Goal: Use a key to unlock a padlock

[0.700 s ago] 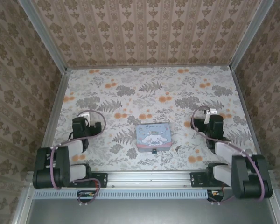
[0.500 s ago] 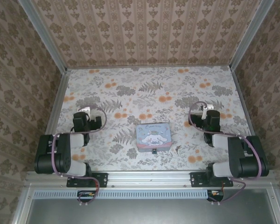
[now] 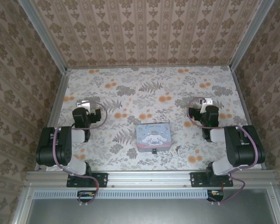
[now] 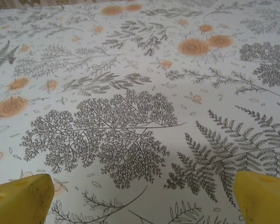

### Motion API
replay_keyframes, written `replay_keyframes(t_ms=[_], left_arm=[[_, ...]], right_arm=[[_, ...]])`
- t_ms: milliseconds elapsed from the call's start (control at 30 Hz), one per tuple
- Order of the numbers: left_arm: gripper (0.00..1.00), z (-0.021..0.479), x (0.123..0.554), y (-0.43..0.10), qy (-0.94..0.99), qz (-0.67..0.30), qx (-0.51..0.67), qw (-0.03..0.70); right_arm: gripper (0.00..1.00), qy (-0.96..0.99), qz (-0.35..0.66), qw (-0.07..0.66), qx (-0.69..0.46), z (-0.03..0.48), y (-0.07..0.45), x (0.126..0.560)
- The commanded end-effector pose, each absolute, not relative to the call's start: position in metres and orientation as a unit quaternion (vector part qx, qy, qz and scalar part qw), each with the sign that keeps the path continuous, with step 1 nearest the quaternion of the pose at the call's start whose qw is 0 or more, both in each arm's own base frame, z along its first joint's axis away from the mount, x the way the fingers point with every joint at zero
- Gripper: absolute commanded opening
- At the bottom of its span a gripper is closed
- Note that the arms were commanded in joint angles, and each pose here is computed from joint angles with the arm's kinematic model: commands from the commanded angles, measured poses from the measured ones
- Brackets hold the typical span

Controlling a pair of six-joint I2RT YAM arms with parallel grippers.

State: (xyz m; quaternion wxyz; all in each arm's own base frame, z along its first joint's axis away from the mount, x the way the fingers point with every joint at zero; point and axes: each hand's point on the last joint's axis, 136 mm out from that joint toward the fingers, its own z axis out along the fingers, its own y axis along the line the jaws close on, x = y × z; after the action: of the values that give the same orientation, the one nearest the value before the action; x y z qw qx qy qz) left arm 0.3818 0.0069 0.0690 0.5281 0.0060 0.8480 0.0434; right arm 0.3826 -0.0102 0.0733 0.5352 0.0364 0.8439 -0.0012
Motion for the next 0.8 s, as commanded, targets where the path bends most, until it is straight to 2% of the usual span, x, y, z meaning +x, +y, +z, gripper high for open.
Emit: replay_keyframes(t_ms=[0,233,433,600,767], left_arm=[[0.99,0.094,0.399,0.001,0.821,0.042,0.026,0.568],[0.96,0.100,0.398,0.003,0.816,0.048,0.022,0.575],[0.97,0.123,0.397,0.010,0.827,0.065,0.005,0.558],[0.98,0.144,0.392,0.010,0.846,0.062,-0.023,0.529],[0.97,0.174,0.385,-0.001,0.869,0.021,-0.078,0.488]], right_arm=[[1.00,0.816,0.013,0.577,0.019,0.098,-0.003,0.400],[1.00,0.810,0.003,0.585,0.038,0.101,-0.010,0.397],[1.00,0.809,-0.012,0.582,0.080,0.133,-0.023,0.385],[1.00,0.828,0.057,0.548,0.107,0.153,-0.008,0.374],[1.00,0.828,0.176,0.520,0.115,0.173,0.026,0.354]])
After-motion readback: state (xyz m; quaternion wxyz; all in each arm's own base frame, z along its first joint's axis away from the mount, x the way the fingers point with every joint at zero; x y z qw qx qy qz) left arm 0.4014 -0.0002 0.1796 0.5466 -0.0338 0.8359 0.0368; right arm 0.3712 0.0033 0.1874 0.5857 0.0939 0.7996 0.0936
